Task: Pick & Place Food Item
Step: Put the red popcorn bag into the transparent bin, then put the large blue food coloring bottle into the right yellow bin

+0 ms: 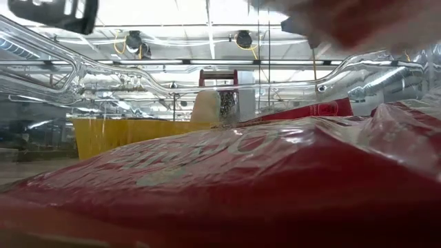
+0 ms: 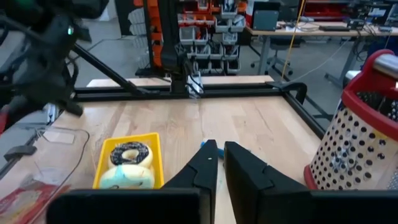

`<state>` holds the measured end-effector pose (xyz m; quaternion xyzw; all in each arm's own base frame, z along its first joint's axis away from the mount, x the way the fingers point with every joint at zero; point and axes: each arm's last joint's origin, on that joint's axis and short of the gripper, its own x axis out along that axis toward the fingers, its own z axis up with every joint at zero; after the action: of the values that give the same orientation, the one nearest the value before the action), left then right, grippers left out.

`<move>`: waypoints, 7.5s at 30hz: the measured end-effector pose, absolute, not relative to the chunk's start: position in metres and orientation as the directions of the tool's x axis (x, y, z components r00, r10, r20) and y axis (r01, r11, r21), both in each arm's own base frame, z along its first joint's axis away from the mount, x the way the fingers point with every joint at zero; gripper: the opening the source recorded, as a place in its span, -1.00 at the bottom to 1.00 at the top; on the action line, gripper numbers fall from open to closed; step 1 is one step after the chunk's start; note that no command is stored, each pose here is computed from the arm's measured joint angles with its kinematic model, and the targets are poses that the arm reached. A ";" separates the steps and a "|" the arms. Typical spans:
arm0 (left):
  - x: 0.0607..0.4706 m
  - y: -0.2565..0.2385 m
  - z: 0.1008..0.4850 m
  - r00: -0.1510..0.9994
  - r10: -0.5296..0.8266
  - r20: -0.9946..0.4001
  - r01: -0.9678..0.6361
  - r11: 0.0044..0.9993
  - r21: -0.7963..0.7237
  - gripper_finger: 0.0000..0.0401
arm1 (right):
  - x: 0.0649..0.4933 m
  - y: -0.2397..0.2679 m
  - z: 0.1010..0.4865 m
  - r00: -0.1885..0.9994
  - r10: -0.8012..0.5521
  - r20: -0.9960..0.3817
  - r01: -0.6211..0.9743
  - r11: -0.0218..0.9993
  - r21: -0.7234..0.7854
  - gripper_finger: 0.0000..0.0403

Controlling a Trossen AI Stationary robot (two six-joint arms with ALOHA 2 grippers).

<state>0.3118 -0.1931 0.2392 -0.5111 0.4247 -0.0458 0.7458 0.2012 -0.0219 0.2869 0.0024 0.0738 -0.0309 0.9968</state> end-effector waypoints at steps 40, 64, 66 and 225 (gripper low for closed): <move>0.331 -0.167 0.223 0.577 -0.529 -0.622 -0.350 0.528 -0.774 0.50 | 0.201 -0.022 0.287 0.988 -0.061 -0.145 0.061 0.998 -0.004 -0.90; 0.309 -0.155 0.241 0.516 -0.502 -0.694 -0.529 0.450 -0.719 0.62 | 0.201 -0.022 0.285 0.985 -0.060 -0.164 0.056 0.998 -0.029 -0.90; 0.305 -0.153 0.236 0.482 -0.458 -0.747 -0.604 0.445 -0.662 0.62 | 0.201 -0.022 0.285 0.985 -0.060 -0.164 0.056 0.998 -0.029 -0.90; 0.276 -0.011 0.118 0.546 -0.116 -0.830 -0.240 0.927 -0.287 0.10 | 0.179 -0.038 0.189 0.961 -0.251 0.121 0.261 0.962 -0.084 0.02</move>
<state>0.2758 -0.0106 0.1184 -0.1873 0.4749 0.0363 0.8591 0.1793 -0.0382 0.1890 -0.0495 -0.0546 -0.1294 0.9888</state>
